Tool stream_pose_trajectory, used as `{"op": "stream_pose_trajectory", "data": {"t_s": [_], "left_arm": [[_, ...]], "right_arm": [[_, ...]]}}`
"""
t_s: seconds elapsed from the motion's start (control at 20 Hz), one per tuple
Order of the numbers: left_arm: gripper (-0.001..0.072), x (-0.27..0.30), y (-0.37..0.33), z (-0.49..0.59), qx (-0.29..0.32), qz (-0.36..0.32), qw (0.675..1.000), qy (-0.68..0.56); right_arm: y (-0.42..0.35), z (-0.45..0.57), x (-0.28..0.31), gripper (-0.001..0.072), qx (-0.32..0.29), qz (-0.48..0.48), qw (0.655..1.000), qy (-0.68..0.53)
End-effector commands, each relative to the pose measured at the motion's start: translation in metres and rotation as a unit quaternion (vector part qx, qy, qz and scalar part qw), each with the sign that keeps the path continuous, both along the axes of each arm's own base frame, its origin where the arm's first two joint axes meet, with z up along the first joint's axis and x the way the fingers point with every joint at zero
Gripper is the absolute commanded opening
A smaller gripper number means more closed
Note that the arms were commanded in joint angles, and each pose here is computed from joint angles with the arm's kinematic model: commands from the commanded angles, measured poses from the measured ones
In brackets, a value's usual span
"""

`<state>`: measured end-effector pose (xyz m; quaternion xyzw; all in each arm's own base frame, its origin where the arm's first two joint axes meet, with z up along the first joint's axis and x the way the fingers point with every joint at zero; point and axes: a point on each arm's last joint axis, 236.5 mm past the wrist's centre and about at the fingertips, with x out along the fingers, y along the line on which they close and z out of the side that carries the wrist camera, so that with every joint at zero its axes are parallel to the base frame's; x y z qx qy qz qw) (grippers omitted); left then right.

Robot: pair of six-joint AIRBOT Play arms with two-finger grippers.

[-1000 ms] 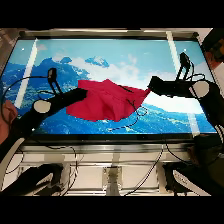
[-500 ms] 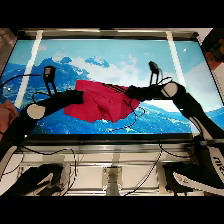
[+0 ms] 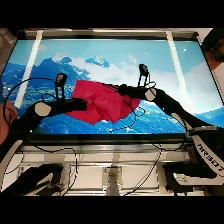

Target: Fold the clothes and pants, and hang the long-sleeved shirts on hangers.

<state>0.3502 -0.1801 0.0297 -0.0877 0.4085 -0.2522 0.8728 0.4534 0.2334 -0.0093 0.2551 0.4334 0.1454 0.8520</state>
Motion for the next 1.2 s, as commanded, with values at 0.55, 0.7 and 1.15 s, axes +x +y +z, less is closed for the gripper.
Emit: {"op": "stream_pose_trajectory", "data": {"t_s": [0.55, 0.7, 1.15], "left_arm": [[0.0006, -0.004, 0.004, -0.008, 0.022, -0.012, 1.0, 0.006], [0.0006, -0.005, 0.003, -0.009, 0.022, -0.014, 1.0, 0.009], [0.0006, -0.005, 0.003, -0.009, 0.022, -0.014, 1.0, 0.009]], "right_arm": [[-0.143, -0.034, 0.006, 0.0452, 0.037, -0.153, 0.977, 0.141], [-0.148, -0.039, 0.002, 0.0452, 0.014, -0.144, 0.979, 0.144], [-0.18, -0.033, -0.017, 0.0451, 0.032, -0.157, 0.964, 0.214]]}}
